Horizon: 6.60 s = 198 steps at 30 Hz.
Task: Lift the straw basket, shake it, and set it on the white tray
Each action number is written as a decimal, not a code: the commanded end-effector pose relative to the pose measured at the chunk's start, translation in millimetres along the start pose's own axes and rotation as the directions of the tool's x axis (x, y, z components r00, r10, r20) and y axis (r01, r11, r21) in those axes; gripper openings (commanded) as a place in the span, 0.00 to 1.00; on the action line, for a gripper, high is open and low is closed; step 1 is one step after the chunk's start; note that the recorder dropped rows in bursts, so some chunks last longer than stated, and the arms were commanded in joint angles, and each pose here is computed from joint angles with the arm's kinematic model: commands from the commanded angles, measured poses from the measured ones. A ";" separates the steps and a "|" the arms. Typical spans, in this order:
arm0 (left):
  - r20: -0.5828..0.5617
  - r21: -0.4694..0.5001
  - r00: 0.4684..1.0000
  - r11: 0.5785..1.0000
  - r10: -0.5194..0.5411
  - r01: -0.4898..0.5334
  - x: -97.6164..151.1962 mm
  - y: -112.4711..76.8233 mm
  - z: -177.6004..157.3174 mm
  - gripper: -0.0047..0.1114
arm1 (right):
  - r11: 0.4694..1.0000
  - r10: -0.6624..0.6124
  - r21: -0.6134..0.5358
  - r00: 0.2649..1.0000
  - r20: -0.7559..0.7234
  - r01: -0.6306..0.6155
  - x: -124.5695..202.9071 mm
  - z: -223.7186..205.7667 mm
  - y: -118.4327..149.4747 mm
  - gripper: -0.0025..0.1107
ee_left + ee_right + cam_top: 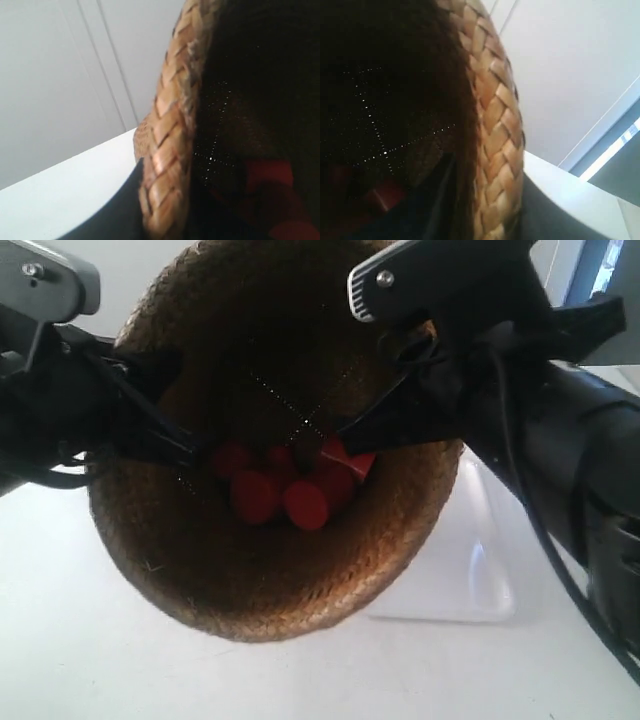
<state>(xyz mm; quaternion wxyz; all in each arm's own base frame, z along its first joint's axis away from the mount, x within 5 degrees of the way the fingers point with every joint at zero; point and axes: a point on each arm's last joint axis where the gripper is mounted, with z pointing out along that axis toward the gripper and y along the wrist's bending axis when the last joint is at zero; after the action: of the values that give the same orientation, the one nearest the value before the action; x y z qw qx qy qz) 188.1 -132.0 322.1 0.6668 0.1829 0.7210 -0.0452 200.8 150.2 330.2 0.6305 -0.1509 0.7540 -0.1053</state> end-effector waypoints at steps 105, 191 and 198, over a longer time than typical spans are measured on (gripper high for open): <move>-0.098 0.124 0.993 0.991 0.064 -0.052 9.6 -19.6 20.5 0.04 | 0.994 0.106 0.028 0.992 0.072 -0.109 30.2 -2.8 -16.8 0.02; 0.266 -0.028 0.945 0.981 0.191 -0.191 -14.2 -24.4 -63.9 0.04 | 0.984 0.178 -0.068 0.845 0.503 -0.167 -0.5 -91.5 -32.3 0.02; 0.107 0.024 0.981 0.986 0.162 -0.165 -8.8 -31.0 -15.9 0.04 | 0.991 0.046 0.102 0.942 0.333 -0.085 7.5 -38.1 -1.8 0.02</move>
<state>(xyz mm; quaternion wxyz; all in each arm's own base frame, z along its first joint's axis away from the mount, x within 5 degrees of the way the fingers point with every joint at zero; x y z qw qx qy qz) 171.2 -155.9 314.2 0.6823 0.2356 0.6920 -0.0095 174.3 144.1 311.5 0.7226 -0.0958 0.6740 -0.1201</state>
